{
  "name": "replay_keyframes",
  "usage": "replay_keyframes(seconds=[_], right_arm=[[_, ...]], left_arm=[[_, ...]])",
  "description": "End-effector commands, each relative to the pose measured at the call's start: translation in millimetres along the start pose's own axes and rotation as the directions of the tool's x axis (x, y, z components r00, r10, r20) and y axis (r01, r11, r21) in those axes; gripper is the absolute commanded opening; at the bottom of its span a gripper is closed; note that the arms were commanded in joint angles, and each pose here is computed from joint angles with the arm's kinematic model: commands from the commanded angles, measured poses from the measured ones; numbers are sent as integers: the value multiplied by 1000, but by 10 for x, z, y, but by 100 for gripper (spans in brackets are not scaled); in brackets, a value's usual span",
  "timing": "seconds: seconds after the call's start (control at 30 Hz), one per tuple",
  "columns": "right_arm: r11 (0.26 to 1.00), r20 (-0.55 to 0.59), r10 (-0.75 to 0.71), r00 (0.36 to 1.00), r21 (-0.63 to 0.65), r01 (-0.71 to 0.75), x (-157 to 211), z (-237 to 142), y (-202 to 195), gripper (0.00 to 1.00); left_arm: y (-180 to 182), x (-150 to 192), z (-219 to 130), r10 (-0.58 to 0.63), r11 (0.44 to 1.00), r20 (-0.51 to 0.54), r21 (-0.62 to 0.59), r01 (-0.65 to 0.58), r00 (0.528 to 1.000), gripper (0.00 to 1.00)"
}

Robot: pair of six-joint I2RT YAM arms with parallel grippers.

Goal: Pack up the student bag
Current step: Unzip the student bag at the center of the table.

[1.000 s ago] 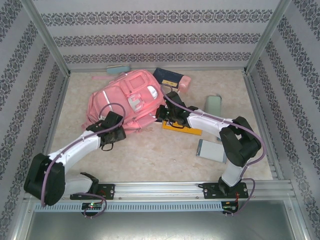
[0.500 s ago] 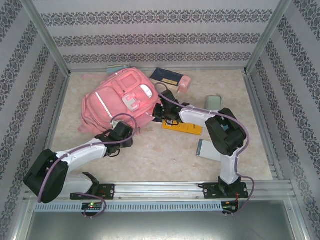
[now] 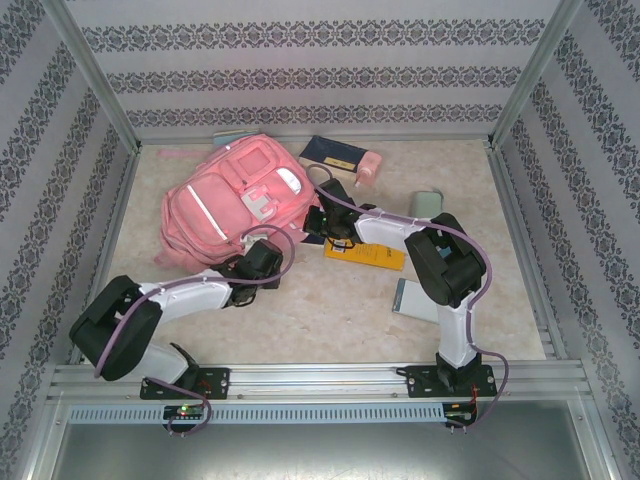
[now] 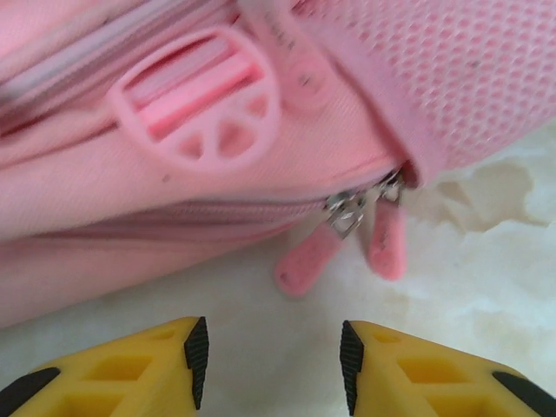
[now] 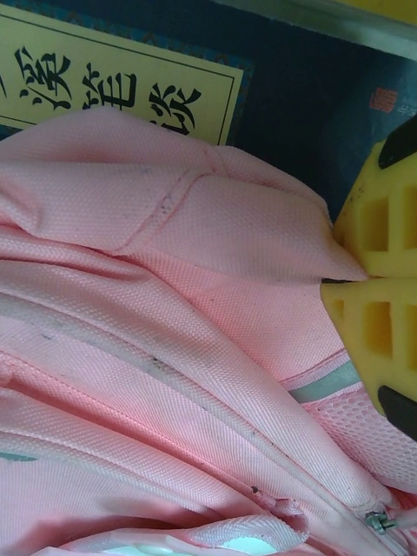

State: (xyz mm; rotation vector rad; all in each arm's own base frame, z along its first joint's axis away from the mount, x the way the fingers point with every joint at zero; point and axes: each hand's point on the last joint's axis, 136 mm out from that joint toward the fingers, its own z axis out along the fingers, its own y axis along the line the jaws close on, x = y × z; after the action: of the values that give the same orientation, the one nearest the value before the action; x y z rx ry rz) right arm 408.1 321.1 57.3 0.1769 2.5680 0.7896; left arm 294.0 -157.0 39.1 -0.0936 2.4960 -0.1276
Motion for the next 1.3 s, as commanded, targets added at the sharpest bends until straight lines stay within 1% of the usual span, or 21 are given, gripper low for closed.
replay_keyframes(seconds=[0.0, 0.13, 0.33, 0.43, 0.6, 0.9, 0.93, 1.1, 1.13, 1.17, 1.2, 1.23, 1.27], right_arm=[[1000, -56, -13, 998, -8, 13, 99, 65, -28, 0], [1000, -61, -14, 998, -9, 13, 113, 51, -36, 0], [1000, -61, -13, 998, -13, 12, 117, 25, -48, 0], [1000, -64, -9, 998, -13, 9, 127, 27, -56, 0], [1000, -70, -7, 998, -19, 6, 140, 15, -49, 0], [1000, -75, -7, 997, -30, 5, 146, -5, -33, 0], [1000, -77, -7, 997, -30, 4, 148, -4, -33, 0], [999, -73, -6, 997, -36, 3, 132, -11, -20, 0], [999, -74, -7, 997, -35, 4, 135, -10, -25, 0], [999, -73, -6, 997, -35, 3, 132, -14, -26, 0], [999, -72, -5, 997, -36, 3, 129, -17, -19, 0], [999, -72, -6, 997, -36, 3, 134, -13, -22, 0], [999, -73, -5, 997, -34, 2, 135, -8, -29, 0]], left_arm=[[-107, -154, 51, 21, 1000, 46, -11, -21, 999, 44], [-55, -151, 130, 29, 998, 37, -65, -27, 999, 40], [-34, -167, 184, 43, 994, 30, -102, -39, 999, 37], [-38, -167, 228, 64, 991, 19, -118, -62, 998, 34], [-24, -197, 285, 101, 983, 11, -157, -98, 995, 32], [-66, -157, 370, 196, 969, -36, -148, -199, 980, 31], [-95, -142, 378, 213, 967, -47, -132, -217, 976, 27], [-143, -90, 352, 243, 964, -74, -89, -249, 967, 19], [-161, -75, 342, 251, 964, -77, -72, -257, 965, 14], [-175, -67, 333, 257, 963, -81, -61, -262, 963, 12], [-175, -64, 326, 258, 963, -85, -60, -264, 962, 12], [-178, -53, 329, 263, 962, -91, -57, -268, 961, 15], [-181, -43, 335, 269, 960, -96, -54, -275, 958, 25]])
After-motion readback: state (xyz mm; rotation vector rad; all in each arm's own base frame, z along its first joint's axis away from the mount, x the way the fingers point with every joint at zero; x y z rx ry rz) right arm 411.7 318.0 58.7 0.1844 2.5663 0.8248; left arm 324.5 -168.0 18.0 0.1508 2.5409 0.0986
